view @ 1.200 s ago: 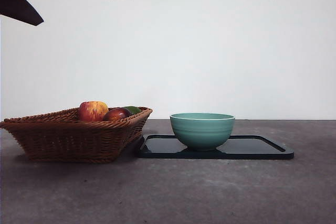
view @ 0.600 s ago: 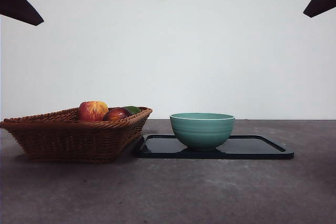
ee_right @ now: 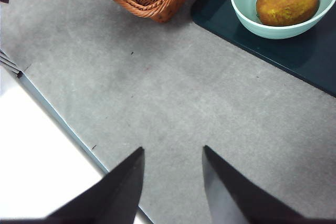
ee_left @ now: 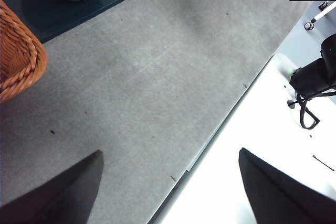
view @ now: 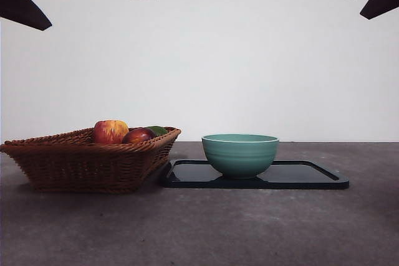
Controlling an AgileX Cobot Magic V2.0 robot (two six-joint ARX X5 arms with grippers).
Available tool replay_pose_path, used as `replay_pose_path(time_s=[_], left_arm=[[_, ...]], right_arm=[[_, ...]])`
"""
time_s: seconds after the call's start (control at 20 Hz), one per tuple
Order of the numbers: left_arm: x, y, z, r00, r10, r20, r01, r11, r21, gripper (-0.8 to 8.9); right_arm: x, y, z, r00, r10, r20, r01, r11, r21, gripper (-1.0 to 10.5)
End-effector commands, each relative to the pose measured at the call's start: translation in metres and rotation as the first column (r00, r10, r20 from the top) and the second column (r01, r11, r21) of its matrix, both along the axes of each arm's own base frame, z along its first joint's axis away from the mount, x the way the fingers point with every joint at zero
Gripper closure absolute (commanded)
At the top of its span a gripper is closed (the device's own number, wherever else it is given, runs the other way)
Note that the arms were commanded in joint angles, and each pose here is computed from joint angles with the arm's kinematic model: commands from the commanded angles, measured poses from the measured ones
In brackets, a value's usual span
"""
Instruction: Pick up the wifruite, put it on the bowl, pick up the plate, put it on desk
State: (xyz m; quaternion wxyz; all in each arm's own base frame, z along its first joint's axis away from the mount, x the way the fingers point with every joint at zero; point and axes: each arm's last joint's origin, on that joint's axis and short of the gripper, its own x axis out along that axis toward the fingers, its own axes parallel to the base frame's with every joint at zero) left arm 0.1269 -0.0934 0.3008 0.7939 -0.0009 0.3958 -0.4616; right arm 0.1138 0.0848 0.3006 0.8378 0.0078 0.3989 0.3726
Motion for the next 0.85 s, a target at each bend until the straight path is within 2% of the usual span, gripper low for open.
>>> replay_pose_path(time_s=[0.05, 0.35, 0.55, 0.65, 0.85], left_arm=[[0.001, -0.001, 0.002, 1.000, -0.012, 0.011, 0.012, 1.000, -0.003, 4.07], [0.001, -0.002, 0.002, 1.000, -0.013, 0.018, 0.013, 1.000, -0.008, 4.07], [0.009, -0.007, 0.013, 0.996, 0.018, 0.090, -0.010, 0.996, -0.084, 4.07], [0.017, -0.012, 0.022, 0.994, 0.032, 0.104, -0.021, 0.994, -0.108, 4.06], [0.050, -0.031, 0.040, 0.993, 0.055, 0.108, -0.047, 0.996, -0.072, 4.07]], right_arm=[[0.000, 0.002, 0.001, 1.000, 0.016, 0.009, -0.016, 1.000, 0.002, 7.7], [0.000, 0.002, 0.001, 1.000, 0.016, 0.009, -0.016, 1.000, 0.002, 7.7], [0.000, 0.002, 0.001, 1.000, 0.015, 0.009, -0.015, 1.000, 0.003, 7.7], [0.000, 0.002, 0.001, 1.000, 0.014, 0.008, -0.014, 1.000, 0.003, 7.7], [0.001, 0.002, 0.001, 1.000, 0.002, 0.003, -0.002, 1.000, 0.015, 7.7]])
